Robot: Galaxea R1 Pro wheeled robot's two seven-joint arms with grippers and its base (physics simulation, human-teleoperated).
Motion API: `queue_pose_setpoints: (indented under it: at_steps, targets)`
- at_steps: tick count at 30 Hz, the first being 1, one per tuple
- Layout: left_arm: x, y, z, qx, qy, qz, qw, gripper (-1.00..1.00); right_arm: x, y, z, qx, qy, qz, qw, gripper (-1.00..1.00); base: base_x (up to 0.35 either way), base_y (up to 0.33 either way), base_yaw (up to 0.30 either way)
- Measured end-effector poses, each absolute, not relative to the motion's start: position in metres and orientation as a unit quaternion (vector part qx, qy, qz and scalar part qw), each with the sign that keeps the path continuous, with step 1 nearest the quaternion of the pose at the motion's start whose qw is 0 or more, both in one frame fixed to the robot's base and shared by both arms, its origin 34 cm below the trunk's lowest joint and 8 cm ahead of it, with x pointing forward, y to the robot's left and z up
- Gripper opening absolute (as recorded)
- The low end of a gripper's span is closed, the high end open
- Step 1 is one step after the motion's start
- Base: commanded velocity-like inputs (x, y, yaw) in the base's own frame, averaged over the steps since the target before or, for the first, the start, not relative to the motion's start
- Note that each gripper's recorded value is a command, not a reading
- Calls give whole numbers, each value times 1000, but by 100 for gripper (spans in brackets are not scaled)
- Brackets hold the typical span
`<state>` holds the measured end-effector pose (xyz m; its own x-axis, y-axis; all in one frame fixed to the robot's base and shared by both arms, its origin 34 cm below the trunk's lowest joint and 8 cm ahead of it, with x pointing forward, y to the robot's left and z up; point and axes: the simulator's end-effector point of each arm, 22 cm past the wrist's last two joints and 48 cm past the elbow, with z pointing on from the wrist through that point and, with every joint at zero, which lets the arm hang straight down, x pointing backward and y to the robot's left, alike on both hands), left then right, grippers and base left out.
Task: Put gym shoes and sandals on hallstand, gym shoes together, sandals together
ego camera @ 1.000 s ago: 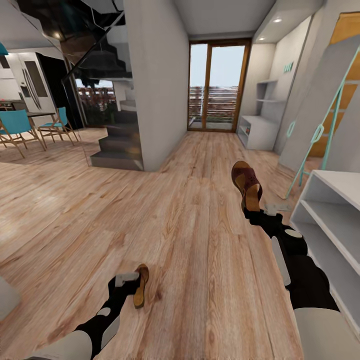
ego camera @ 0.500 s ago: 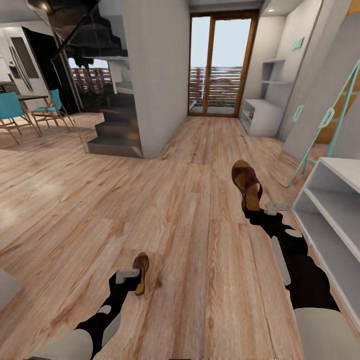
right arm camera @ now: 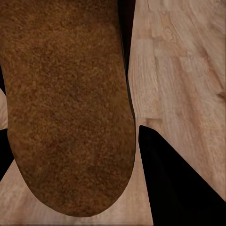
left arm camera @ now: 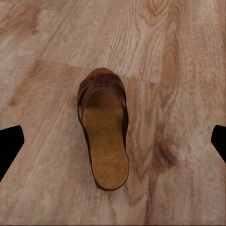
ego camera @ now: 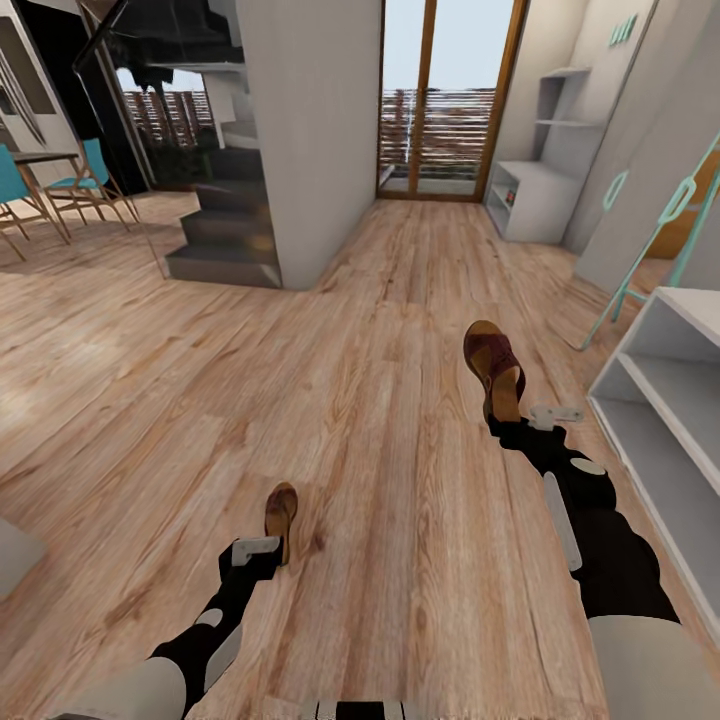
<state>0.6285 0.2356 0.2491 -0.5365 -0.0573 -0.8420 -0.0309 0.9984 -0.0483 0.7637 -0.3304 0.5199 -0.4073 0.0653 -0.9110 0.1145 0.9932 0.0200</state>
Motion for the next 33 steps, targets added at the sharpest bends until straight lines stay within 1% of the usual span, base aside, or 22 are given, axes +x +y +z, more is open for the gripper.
queue_pose_setpoints:
  at_steps: [24,33]
  targets:
    - [590,235,175,-26,907,-13,421,100,760,-331,424,52,874,-27,483,-100,0,0,0]
    - [586,233,157,-26,910,-15,413,100,755,-331,389,51,886,-28,461,-100,0,0,0]
